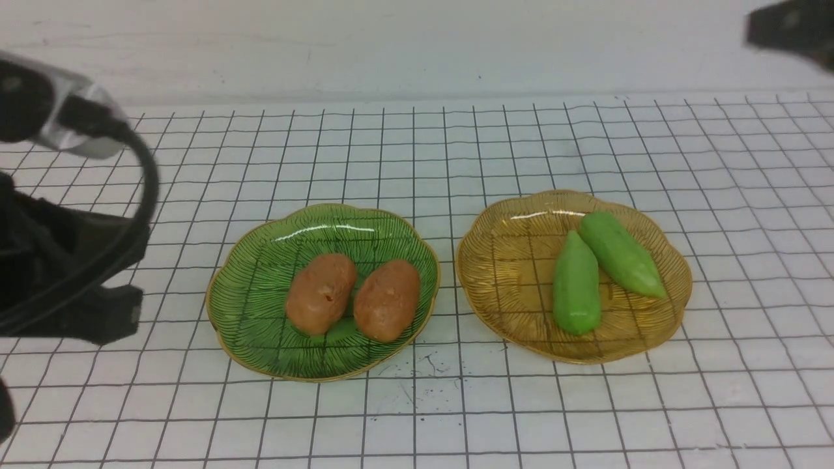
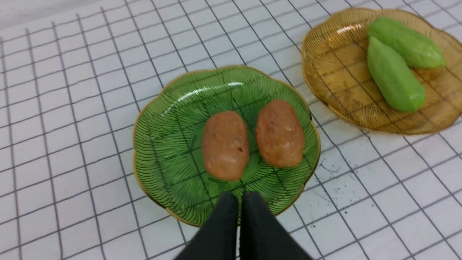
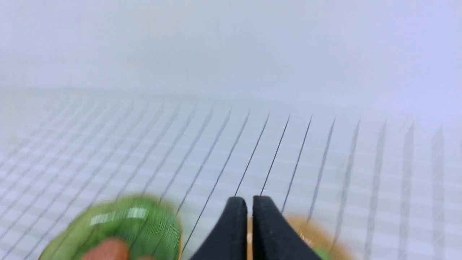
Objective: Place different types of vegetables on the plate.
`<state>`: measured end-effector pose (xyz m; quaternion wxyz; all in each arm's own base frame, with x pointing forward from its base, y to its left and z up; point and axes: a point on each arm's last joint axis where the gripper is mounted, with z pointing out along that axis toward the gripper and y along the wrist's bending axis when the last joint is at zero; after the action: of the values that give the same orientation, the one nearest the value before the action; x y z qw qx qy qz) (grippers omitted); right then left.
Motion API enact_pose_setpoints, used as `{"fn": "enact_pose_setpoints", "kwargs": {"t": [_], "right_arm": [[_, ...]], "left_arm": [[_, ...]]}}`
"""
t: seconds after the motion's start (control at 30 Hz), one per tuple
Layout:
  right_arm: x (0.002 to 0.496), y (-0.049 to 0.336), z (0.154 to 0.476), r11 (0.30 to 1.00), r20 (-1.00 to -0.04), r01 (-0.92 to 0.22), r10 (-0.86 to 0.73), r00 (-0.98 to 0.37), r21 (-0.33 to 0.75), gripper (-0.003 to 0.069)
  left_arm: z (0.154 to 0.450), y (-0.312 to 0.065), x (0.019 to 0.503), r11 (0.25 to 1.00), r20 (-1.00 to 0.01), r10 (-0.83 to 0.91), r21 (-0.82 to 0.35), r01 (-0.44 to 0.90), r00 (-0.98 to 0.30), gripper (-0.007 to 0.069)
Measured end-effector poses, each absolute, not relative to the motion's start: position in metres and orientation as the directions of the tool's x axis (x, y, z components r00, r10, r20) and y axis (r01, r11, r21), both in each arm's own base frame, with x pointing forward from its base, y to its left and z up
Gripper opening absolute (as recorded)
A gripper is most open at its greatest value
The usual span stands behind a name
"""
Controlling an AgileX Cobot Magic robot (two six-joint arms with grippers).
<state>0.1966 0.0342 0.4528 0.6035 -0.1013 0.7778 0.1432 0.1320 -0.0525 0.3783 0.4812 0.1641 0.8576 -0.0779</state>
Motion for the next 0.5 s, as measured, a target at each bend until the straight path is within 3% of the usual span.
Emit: {"fn": "enact_pose_setpoints", "kwargs": {"t": [0.1,0.13,0.23,0.33,0.5], "right_arm": [[0.136,0.026,0.483,0.957,-0.997,-0.288,-0.049,-0.062,-0.03,-0.0011],[0.136,0.026,0.483,0.958,-0.997,-0.287,-0.049,-0.062,-0.03,-0.0011],[0.058,0.019,0.494,0.977,-0.989,-0.198,-0.05,0.141,-0.078,-0.0013],[0.004,0.012,0.472,0.992,-0.95,-0.123,0.003,0.312,-0.037,-0.0013],[-0.024,0.007,0.427,0.996,-0.9,-0.088,0.062,0.431,0.026,-0.0013]], "left_arm": [[0.376,-0.046,0.122,0.943,-0.864,0.175,0.01,0.331,-0.473,-0.0008],[0.377,-0.046,0.12,0.944,-0.867,0.173,0.01,0.33,-0.468,-0.0008],[0.373,-0.041,0.111,0.949,-0.877,0.148,-0.004,0.315,-0.458,-0.0008],[0.373,-0.038,0.106,0.951,-0.882,0.137,-0.011,0.31,-0.45,-0.0007],[0.373,-0.037,0.103,0.95,-0.886,0.129,-0.017,0.31,-0.445,-0.0007]]}}
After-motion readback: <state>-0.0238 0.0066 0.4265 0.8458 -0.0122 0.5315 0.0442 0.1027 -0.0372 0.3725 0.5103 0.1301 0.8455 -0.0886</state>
